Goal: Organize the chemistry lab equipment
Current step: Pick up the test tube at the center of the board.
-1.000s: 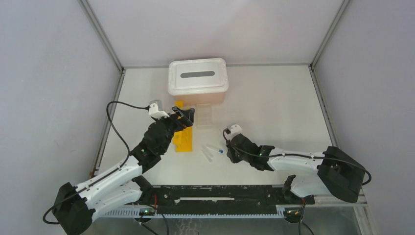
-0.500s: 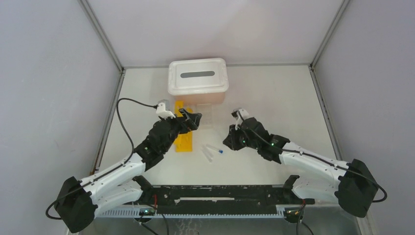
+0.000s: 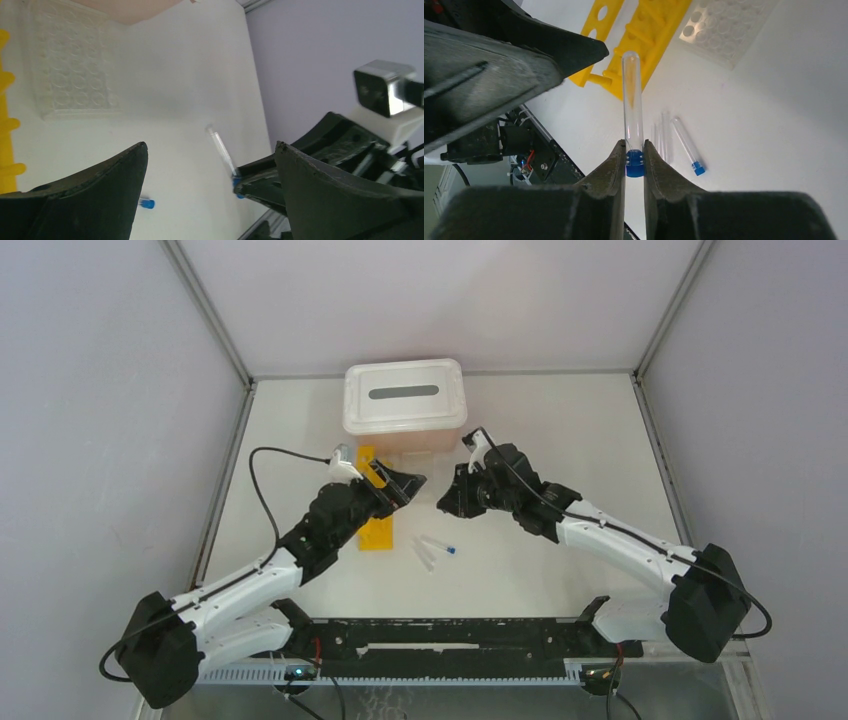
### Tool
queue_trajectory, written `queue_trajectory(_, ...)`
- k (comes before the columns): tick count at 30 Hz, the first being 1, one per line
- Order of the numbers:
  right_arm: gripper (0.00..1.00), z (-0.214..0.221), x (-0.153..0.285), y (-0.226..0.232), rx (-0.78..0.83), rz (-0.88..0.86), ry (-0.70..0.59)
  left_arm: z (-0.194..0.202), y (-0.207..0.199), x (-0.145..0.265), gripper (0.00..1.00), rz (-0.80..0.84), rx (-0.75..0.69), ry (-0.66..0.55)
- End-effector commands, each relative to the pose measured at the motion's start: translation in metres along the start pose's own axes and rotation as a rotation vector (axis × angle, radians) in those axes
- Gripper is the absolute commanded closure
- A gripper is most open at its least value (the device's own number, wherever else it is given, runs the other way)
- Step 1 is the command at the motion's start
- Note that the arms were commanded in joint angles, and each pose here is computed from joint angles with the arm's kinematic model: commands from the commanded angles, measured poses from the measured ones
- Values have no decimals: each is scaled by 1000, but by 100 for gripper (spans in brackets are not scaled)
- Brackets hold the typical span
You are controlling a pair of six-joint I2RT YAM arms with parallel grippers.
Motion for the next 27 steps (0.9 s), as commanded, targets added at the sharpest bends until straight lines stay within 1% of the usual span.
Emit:
queue_trajectory(1, 86, -13, 0, 16, -29, -45, -7, -25, -29, 2, 0, 125, 173, -57)
queue_trajectory(4, 87, -17, -3, 20, -33, -56, -5, -21, -27, 0, 0, 136, 238, -44)
queue_trajectory(9, 88, -23, -6, 26, -35, -74, -8, -12, -26, -4, 0, 145, 300, -4)
queue_trajectory(12, 88, -25, -8, 29, -39, -86, -5, -5, -26, -6, 2, 154, 318, 29)
queue_trajectory(14, 88, -26, -11, 31, -45, -90, -2, -4, -24, -7, 2, 152, 303, 33)
queue_trajectory(15, 88, -26, -11, 31, -46, -91, 1, -4, -24, -7, 3, 153, 284, 30)
queue_trajectory(17, 89, -27, -12, 32, -47, -95, 9, -9, -25, -7, 4, 158, 197, 4)
queue_trajectory(19, 89, -28, -11, 33, -50, -96, 7, -17, -21, -4, 4, 120, 75, -34)
queue_trajectory(20, 88, -29, -10, 33, -54, -95, 6, -23, -18, -2, 4, 95, -16, -63)
queue_trajectory(23, 89, -31, -9, 30, -58, -88, 4, -37, -13, 6, 3, 33, -179, -139)
queue_trajectory(27, 89, -30, -9, 30, -63, -88, 12, -47, -10, 9, 3, 12, -329, -200)
Point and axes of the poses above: each gripper's point midway between its finger pads, its own x axis back along the fingers, its own y axis along the line the jaws close on, z = x × y, the point moved 5 cm from there along x, back along the fingers, and after that the axes turned 13 degrees about -x, right-handed, at the moved point
